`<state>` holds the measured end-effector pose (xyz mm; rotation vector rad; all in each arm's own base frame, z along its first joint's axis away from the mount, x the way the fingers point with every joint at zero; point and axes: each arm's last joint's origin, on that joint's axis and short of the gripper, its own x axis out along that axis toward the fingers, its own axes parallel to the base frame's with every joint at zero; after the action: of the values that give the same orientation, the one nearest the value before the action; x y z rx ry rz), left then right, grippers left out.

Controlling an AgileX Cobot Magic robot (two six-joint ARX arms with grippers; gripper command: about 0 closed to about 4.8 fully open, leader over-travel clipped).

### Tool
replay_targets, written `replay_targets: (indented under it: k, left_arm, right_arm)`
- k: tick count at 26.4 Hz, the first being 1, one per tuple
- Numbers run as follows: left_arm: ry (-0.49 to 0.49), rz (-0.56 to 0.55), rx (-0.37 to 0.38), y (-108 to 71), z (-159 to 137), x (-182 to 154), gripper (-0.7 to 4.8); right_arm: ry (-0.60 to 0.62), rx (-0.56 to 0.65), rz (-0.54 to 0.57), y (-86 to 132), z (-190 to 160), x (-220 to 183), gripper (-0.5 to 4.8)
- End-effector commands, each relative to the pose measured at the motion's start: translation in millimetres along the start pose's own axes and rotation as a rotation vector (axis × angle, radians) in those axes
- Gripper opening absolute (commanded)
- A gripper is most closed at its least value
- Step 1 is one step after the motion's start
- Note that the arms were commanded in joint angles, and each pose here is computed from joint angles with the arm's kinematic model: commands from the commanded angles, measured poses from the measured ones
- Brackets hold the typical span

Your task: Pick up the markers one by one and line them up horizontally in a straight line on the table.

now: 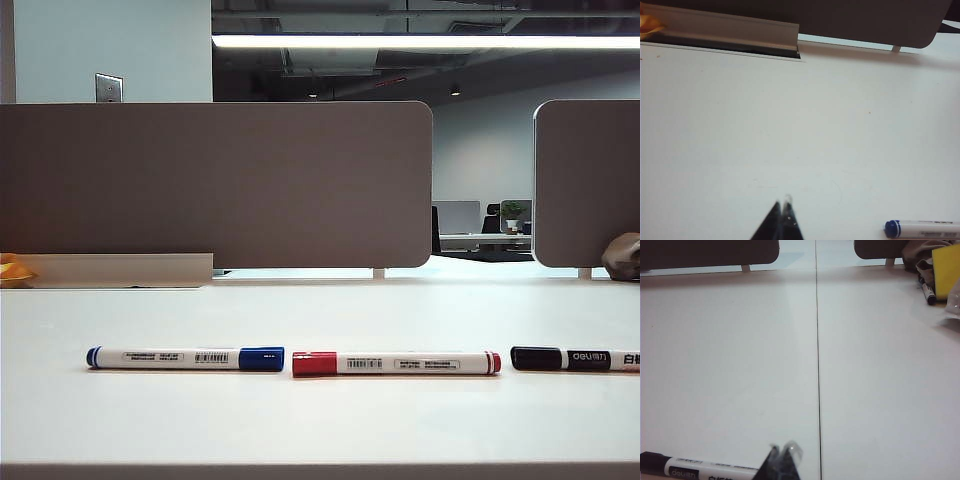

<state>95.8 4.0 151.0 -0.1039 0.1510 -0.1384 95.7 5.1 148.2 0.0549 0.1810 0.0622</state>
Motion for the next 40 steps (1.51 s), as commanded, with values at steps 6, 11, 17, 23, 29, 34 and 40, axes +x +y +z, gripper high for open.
replay_targets:
  k: [6,11,17,23,29,34,40]
  left_arm:
    - [-0.016,0.042,0.097,1.3,1.9,-0.1,-0.05]
    - [-0.014,0.046,0.228,1.3,1.9,-0.1,-0.05]
    - [-0.013,0.063,0.19,1.8,1.9,-0.2,-0.05]
    - [-0.014,0.085,0.176,2.5,1.9,-0.2,-0.05]
    - [-0.014,0.088,0.149,2.6,1.9,-0.2,-0.05]
    - [-0.015,0.089,0.15,2.6,1.9,-0.2,-0.05]
    - [-0.015,0.088,0.15,2.5,1.9,-0.2,-0.05]
  right_arm:
    - [0.002,-0.009,-0.001,-0.2,-1.8,0.7,0.04]
    - [0.002,-0.086,-0.006,-0.4,-1.8,0.7,0.04]
    - [0.0,-0.084,-0.035,-1.2,-1.6,0.7,0.04]
    - [-0.002,-0.084,-0.051,-1.6,-1.4,0.7,0.04]
    - [-0.002,-0.084,-0.046,-1.5,-1.4,0.7,0.04]
    - [-0.002,-0.084,-0.046,-1.5,-1.4,0.7,0.04]
    - [-0.002,-0.084,-0.046,-1.5,-1.4,0.7,0.04]
